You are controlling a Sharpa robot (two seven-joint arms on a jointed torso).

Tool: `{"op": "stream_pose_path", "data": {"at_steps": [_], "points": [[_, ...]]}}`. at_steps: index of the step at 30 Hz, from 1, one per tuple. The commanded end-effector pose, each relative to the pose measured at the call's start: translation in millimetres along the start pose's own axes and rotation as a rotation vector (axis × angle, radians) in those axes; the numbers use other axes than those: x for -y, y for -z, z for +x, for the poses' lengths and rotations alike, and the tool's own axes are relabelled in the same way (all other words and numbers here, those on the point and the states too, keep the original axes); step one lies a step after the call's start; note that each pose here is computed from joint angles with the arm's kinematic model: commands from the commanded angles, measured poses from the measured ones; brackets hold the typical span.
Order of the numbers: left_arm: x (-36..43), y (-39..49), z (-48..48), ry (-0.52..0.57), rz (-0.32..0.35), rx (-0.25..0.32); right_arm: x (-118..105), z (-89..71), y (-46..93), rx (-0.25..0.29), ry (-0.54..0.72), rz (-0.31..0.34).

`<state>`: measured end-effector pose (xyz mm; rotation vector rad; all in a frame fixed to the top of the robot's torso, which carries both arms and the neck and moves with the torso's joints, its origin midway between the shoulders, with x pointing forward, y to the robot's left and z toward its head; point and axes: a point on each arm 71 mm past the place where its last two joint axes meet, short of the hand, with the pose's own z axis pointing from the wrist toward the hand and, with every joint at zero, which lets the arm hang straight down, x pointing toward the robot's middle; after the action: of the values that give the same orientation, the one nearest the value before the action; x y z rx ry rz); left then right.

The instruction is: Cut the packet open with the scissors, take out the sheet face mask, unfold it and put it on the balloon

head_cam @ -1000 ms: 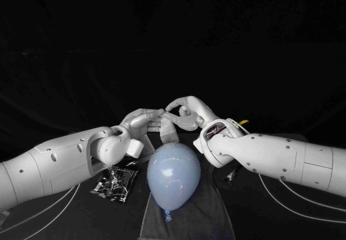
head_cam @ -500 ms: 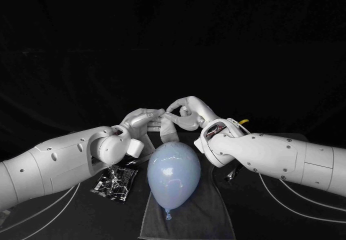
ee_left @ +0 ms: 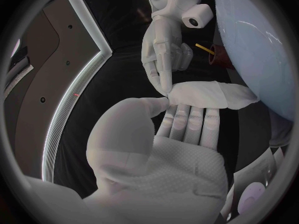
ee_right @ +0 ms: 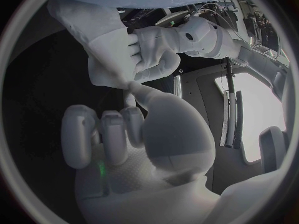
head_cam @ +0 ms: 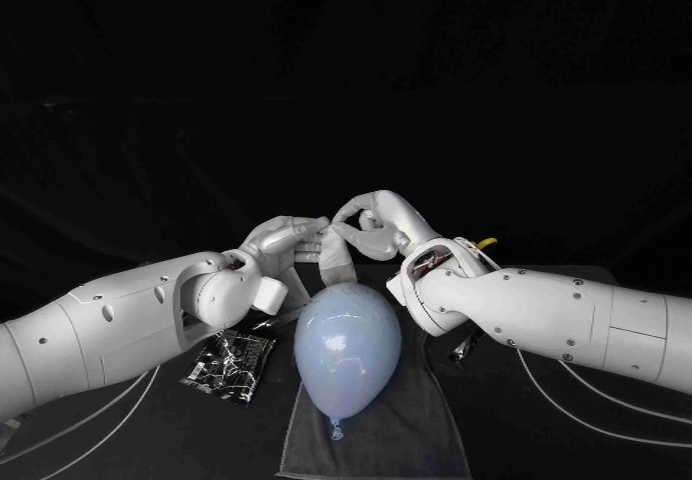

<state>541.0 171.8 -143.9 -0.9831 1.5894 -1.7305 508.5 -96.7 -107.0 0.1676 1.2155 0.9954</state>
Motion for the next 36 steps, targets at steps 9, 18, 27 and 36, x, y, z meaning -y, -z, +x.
{"op": "stream_pose_path", "data": {"at_steps": [9, 18, 27, 36], "points": [[3.5, -0.7, 0.8, 0.002, 0.023, -0.005, -3.1, -5.5, 3.4, 0.065, 0.028, -0.045], [3.8, -0.4, -3.9, -0.002, 0.025, 0.01, -0.3, -15.2, 10.9, 0.101, 0.018, -0.047], [4.3, 0.3, -11.4, -0.009, 0.028, 0.031, 5.2, -23.6, 18.2, 0.096, 0.009, -0.034], [4.6, 0.5, -16.7, -0.014, 0.031, 0.047, 8.8, -28.3, 24.4, 0.068, -0.005, -0.021]]}}
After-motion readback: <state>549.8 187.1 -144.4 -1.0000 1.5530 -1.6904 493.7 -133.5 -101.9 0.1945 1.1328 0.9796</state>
